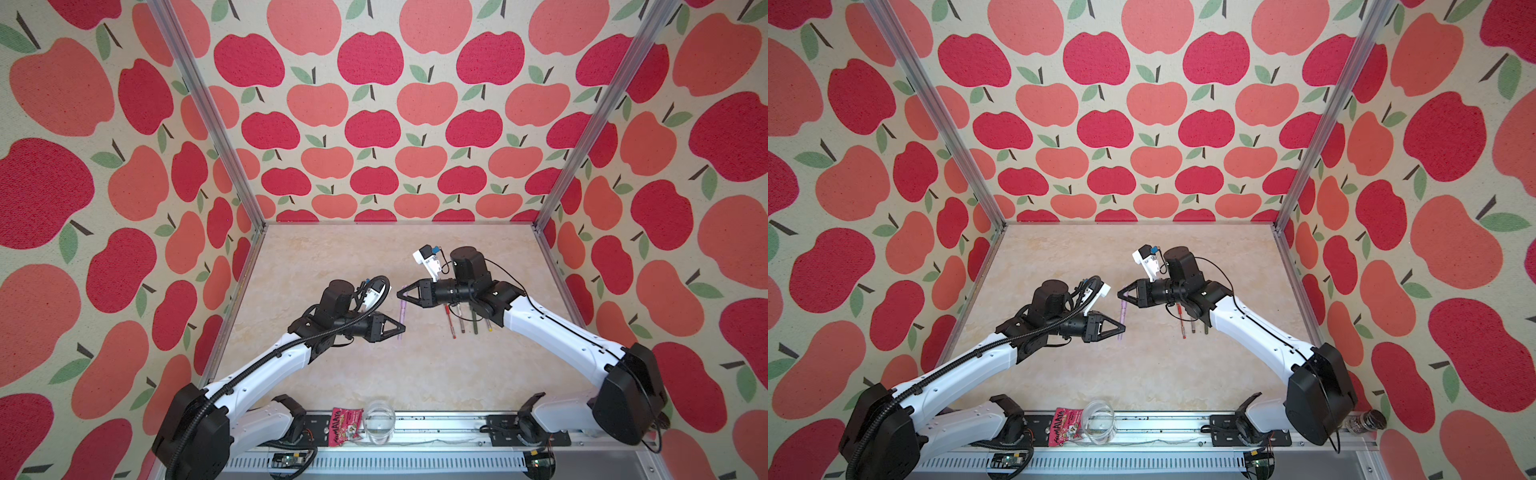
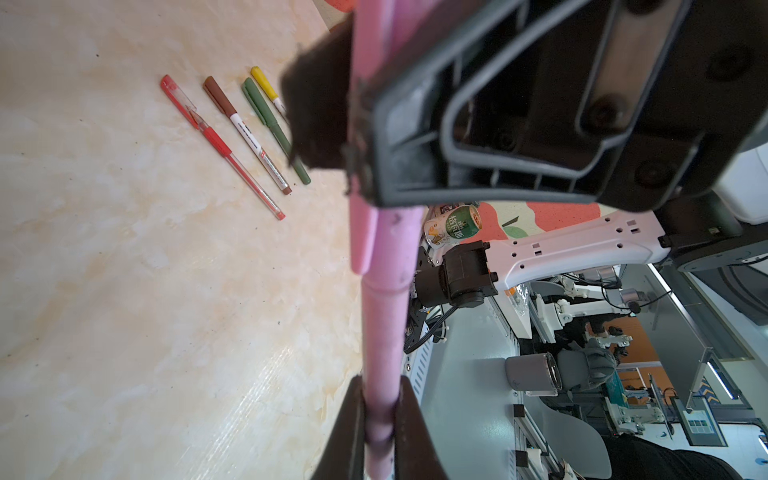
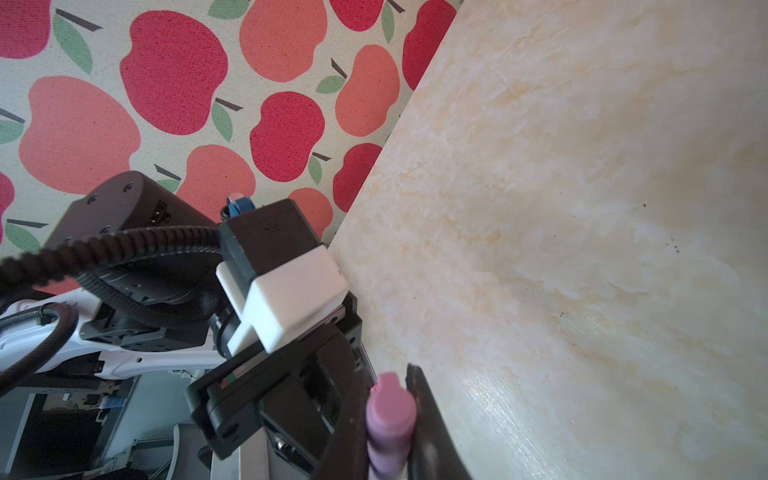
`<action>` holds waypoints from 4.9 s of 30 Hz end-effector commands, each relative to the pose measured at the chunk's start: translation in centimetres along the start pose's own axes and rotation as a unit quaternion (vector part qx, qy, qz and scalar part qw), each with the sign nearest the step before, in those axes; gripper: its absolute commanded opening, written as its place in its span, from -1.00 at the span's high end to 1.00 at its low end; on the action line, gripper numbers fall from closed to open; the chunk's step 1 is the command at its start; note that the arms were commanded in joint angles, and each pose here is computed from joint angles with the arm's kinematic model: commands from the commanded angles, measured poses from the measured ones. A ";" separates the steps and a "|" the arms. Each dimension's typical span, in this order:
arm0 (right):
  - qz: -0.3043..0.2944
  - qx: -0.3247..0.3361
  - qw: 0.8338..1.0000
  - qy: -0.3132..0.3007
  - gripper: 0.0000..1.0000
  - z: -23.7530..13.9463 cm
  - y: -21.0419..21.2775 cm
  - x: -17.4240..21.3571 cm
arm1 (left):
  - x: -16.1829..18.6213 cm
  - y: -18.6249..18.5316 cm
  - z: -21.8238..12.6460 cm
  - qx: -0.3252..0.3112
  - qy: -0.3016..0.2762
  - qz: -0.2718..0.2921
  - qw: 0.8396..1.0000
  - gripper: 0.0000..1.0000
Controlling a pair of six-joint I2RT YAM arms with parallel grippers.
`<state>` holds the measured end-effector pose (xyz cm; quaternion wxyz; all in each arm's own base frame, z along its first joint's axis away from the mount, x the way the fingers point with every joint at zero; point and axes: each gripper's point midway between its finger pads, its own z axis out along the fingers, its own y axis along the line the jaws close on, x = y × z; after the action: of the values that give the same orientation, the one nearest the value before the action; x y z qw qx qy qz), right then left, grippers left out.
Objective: Insert the pens into the pen caps
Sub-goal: 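Press the pink cap down onto the pink pen with the right gripper, then open the right gripper off the capped pink pen and withdraw it, then lay down the pink pen with left gripper while right nears red pen, then grasp the red gel pen with the right gripper and lift it upright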
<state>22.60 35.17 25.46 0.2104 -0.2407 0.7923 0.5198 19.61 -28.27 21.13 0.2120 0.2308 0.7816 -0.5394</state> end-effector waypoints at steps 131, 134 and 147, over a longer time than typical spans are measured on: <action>0.019 0.524 0.817 0.239 0.57 -5.1 -27.8 9.5 | -2.7 15.1 4.3 -0.354 -0.022 -0.195 0.915 -0.03; 0.020 0.525 0.815 0.243 0.64 -4.9 -28.0 9.5 | -2.7 15.1 4.0 -0.351 -0.025 -0.197 0.915 -0.04; 0.032 0.504 0.833 0.228 0.79 -5.0 -26.1 9.0 | -3.4 14.4 3.5 -0.342 -0.038 -0.183 0.921 -0.05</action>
<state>31.61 20.02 2.24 0.1082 -0.1890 0.9756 -0.0268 31.19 -27.67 10.51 0.1945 -0.0363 0.9420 -0.2710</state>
